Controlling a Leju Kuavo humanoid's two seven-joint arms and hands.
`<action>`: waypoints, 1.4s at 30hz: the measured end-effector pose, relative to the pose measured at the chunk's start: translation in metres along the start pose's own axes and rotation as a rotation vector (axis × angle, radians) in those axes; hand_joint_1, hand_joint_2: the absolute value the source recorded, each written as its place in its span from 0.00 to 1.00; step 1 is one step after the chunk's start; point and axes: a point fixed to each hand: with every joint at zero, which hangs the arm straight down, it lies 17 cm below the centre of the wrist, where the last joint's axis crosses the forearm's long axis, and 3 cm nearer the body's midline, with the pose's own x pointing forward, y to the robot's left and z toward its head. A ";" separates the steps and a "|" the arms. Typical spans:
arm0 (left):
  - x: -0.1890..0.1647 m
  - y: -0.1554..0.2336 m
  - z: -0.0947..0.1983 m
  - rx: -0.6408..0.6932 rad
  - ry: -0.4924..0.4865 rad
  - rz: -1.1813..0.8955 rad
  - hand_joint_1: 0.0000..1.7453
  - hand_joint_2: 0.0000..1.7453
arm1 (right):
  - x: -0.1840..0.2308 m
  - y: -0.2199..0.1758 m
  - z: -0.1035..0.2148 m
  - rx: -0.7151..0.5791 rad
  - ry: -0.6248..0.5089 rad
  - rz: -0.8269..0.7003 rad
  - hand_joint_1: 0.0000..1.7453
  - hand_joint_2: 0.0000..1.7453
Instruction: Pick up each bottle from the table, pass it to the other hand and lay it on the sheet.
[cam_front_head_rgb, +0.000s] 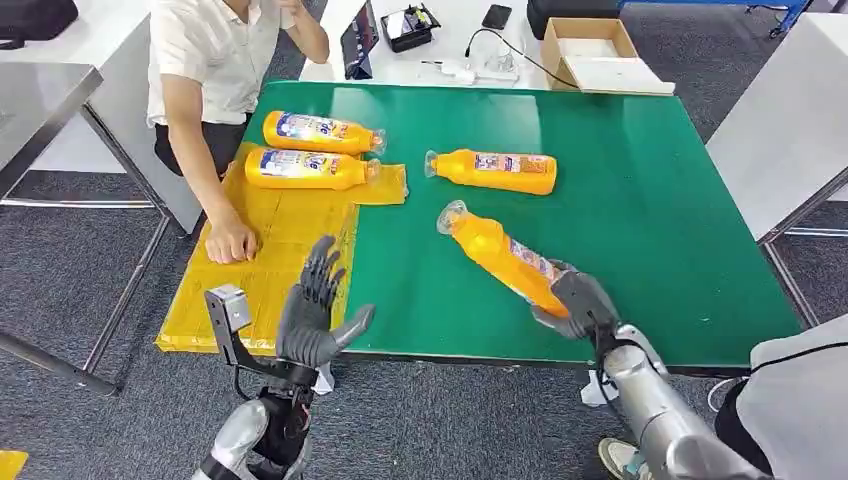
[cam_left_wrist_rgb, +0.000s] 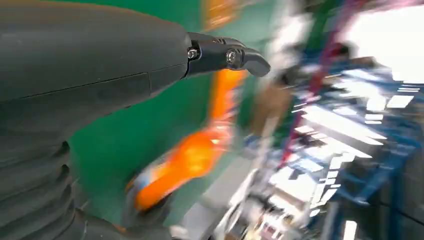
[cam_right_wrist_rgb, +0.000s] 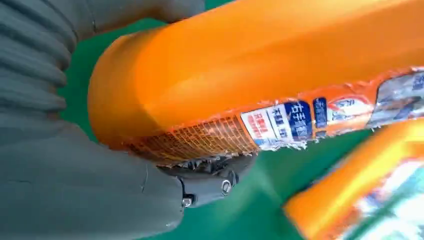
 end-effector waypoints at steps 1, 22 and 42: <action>-0.008 0.001 0.007 -0.004 0.025 0.025 0.00 1.00 | 0.007 0.005 0.001 -0.030 -0.013 -0.026 1.00 1.00; -0.031 -0.029 0.038 -0.108 0.015 -0.147 0.00 1.00 | 0.211 0.122 0.024 0.040 -0.412 -0.263 1.00 1.00; 0.002 -0.059 0.006 -0.131 -0.044 0.095 0.00 1.00 | 0.246 0.154 0.024 0.142 -0.508 -0.125 1.00 1.00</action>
